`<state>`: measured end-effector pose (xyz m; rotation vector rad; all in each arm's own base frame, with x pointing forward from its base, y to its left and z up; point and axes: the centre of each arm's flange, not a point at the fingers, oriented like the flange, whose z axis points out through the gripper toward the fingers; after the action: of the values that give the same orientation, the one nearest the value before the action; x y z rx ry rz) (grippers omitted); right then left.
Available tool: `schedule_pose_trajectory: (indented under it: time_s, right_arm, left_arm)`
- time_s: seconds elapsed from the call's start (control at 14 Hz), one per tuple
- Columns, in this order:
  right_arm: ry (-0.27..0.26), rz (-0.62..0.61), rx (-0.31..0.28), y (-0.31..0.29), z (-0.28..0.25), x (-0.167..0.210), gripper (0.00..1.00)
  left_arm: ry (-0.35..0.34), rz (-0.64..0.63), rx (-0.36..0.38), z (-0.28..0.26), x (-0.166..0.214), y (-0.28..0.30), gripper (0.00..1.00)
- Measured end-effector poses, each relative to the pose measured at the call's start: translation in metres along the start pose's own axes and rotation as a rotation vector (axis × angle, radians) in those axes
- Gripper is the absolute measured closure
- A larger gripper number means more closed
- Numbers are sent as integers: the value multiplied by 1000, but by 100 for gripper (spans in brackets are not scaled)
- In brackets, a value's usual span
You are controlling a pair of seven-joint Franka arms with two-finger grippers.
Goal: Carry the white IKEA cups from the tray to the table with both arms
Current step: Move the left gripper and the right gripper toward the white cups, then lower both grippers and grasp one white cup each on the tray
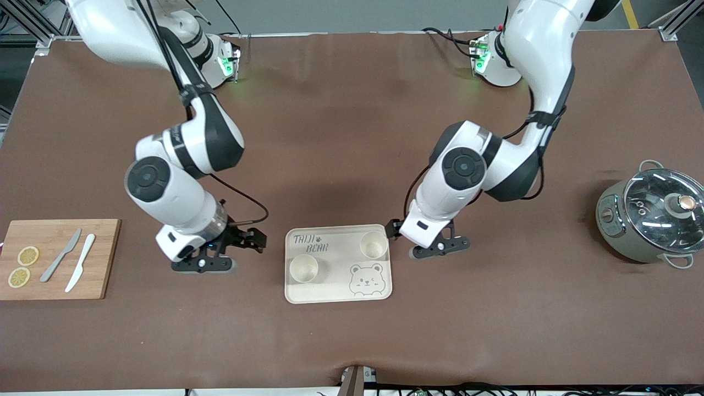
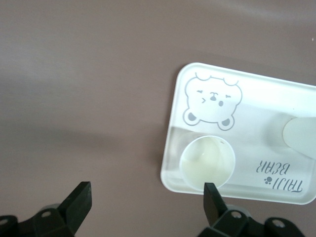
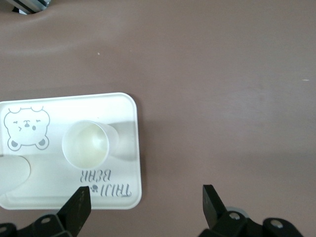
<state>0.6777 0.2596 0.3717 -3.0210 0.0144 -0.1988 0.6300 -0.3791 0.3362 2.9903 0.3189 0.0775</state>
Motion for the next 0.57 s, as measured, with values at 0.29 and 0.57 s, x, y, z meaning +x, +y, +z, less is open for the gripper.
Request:
schedule_pose_trajectory:
  time_s: [0.29, 0.57]
  right_arm:
    - [37, -11, 22, -20, 44, 1, 0]
    - [65, -24, 37, -30, 74, 0, 0]
  left_arm:
    - [-8, 9, -6, 37, -6, 7, 0]
    - [-14, 16, -12, 70, -12, 11, 0]
